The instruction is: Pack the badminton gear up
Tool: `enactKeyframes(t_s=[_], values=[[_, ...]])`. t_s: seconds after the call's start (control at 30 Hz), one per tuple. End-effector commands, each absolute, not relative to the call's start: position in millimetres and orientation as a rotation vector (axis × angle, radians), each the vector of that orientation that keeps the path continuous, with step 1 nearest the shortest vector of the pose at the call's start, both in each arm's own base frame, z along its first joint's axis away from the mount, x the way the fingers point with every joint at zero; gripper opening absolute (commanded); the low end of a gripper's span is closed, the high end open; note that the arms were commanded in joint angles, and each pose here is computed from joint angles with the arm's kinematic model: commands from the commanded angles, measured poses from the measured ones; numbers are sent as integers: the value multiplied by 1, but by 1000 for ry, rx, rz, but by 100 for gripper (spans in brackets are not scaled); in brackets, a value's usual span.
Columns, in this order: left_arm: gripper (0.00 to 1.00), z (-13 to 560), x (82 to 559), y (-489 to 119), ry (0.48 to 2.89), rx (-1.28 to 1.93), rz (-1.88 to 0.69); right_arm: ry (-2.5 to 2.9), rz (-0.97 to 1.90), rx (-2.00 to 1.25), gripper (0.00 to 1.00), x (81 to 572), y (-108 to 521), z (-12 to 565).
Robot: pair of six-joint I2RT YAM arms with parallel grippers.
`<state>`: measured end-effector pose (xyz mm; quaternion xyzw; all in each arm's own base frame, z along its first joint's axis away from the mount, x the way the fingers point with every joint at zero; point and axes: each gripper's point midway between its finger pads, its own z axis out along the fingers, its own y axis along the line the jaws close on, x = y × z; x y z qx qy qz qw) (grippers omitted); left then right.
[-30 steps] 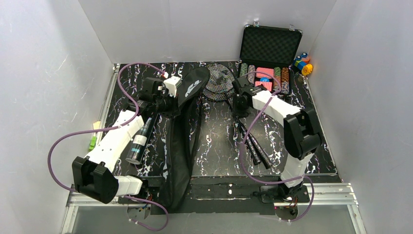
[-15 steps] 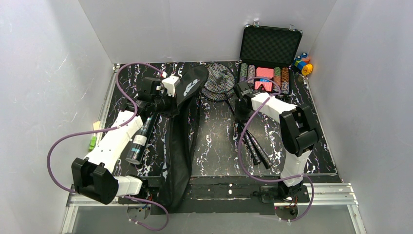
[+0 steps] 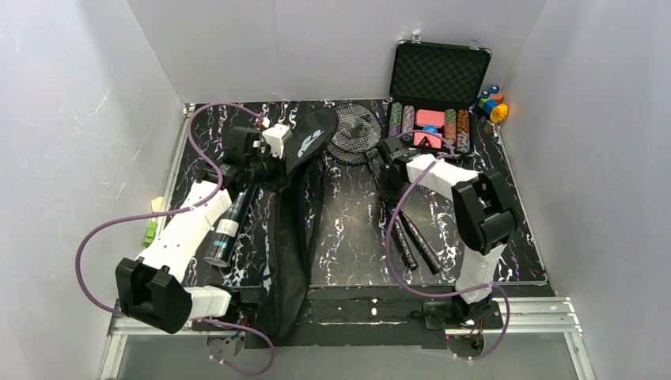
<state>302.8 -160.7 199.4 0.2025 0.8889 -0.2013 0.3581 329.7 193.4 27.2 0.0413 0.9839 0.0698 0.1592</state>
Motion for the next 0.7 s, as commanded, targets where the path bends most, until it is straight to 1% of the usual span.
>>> enactKeyframes(t_s=[0.0,0.13,0.33,0.5,0.6,0.67], values=[[0,222,304,-160,2205,518,-524,2817,246,75,35,323,219,23],[0,222,304,-160,2205,515,-528,2828,207,26,35,328,233,19],[0,222,303,-159,2205,515,-521,2788,145,-2,35,363,234,25],[0,223,303,-160,2203,518,-531,2790,145,-2,35,381,238,20],[0,222,302,-160,2207,516,-533,2793,147,-2,34,388,242,15],[0,221,302,-160,2211,515,-536,2789,146,-5,30,390,244,12]])
